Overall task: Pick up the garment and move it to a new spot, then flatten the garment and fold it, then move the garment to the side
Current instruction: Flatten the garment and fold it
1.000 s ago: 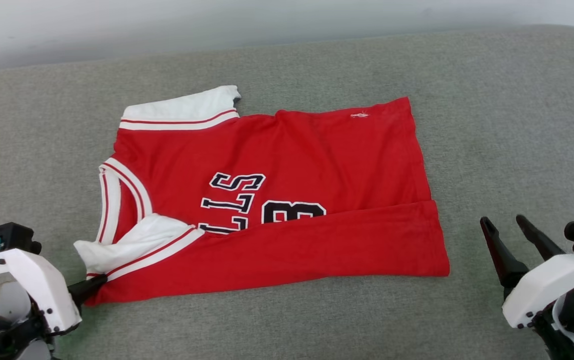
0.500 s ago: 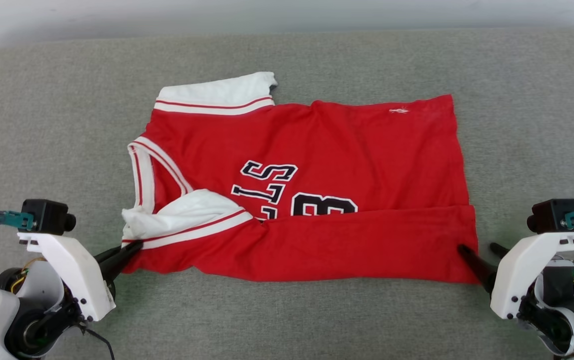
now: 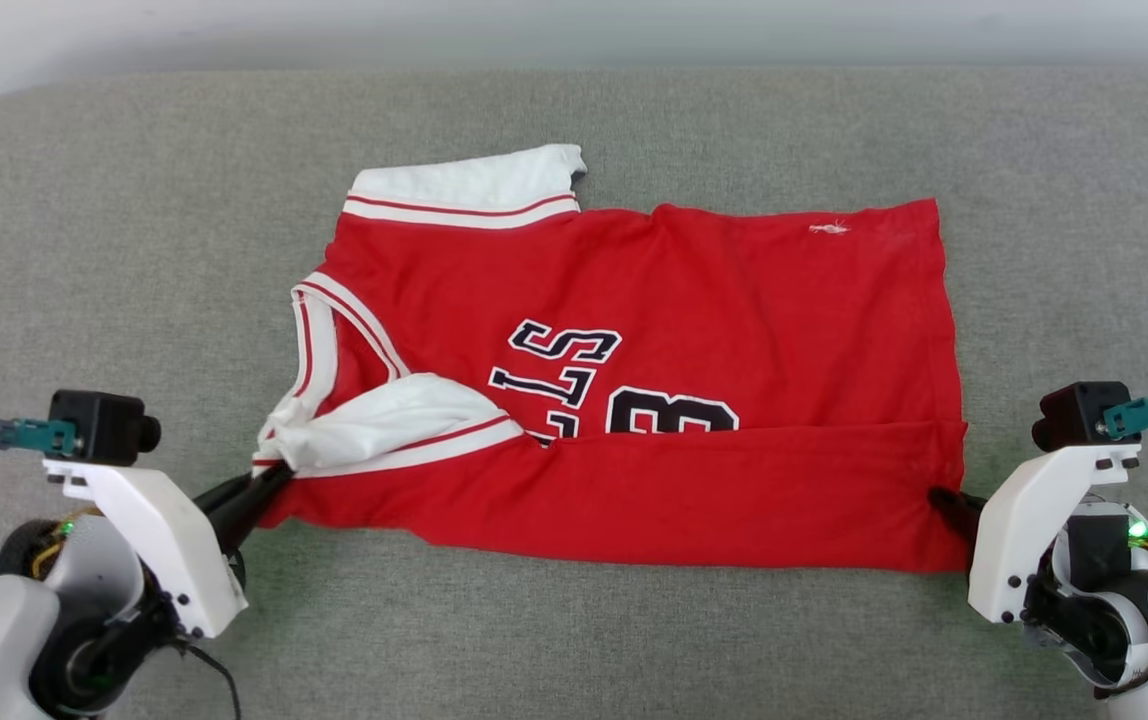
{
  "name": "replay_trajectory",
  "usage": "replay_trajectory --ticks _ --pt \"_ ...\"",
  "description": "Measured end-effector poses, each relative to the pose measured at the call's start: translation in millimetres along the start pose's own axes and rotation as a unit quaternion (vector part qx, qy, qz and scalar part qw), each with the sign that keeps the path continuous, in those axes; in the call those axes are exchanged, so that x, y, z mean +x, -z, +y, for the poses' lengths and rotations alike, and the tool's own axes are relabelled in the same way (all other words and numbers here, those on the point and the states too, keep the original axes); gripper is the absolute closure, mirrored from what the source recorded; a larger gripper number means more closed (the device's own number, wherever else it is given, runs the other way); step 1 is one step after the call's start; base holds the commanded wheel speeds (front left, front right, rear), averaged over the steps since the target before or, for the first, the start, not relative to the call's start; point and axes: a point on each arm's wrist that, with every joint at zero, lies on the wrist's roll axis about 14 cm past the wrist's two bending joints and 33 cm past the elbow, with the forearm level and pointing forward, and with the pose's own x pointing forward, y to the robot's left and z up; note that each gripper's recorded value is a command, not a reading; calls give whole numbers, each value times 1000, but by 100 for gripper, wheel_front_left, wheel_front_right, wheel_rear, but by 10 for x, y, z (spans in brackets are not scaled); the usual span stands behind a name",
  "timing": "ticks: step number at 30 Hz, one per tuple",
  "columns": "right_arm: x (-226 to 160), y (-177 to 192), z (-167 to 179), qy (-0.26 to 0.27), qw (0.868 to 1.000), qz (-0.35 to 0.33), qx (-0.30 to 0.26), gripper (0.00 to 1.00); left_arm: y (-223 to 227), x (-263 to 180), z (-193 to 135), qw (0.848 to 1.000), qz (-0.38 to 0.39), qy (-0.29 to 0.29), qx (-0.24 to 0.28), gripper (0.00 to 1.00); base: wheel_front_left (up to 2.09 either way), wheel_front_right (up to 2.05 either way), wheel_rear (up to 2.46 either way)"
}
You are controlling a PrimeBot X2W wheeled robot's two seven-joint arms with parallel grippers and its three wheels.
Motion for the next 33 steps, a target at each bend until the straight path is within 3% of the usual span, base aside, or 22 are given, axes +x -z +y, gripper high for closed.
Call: replay_trajectory --ticks 12,27,28,30,31,32,33 --pt "-393 -151 85 -2 998 -53 -25 100 -11 -249 -161 999 -47 0 -6 100 0 0 0" --pt "-827 242 23 4 998 -61 -7 100 467 -713 -244 999 -29 -30 -28 100 0 0 0" --pt "-820 287 25 3 998 -57 -2 77 514 -700 -259 999 -24 -29 -32 100 0 0 0" --pt "-804 354 36 1 998 -56 5 0 552 -651 -301 998 -26 -23 -45 55 0 0 0" --pt "-798 370 32 1 998 -57 6 0 586 -630 -292 998 -24 -24 -48 18 0 0 0" --pt "-795 374 34 1 998 -60 6 0 603 -612 -278 998 -24 -27 -48 0 0 0 0" --pt "-801 351 54 -1 997 -71 3 0 598 -590 -270 998 -27 -28 -51 0 0 0 0"
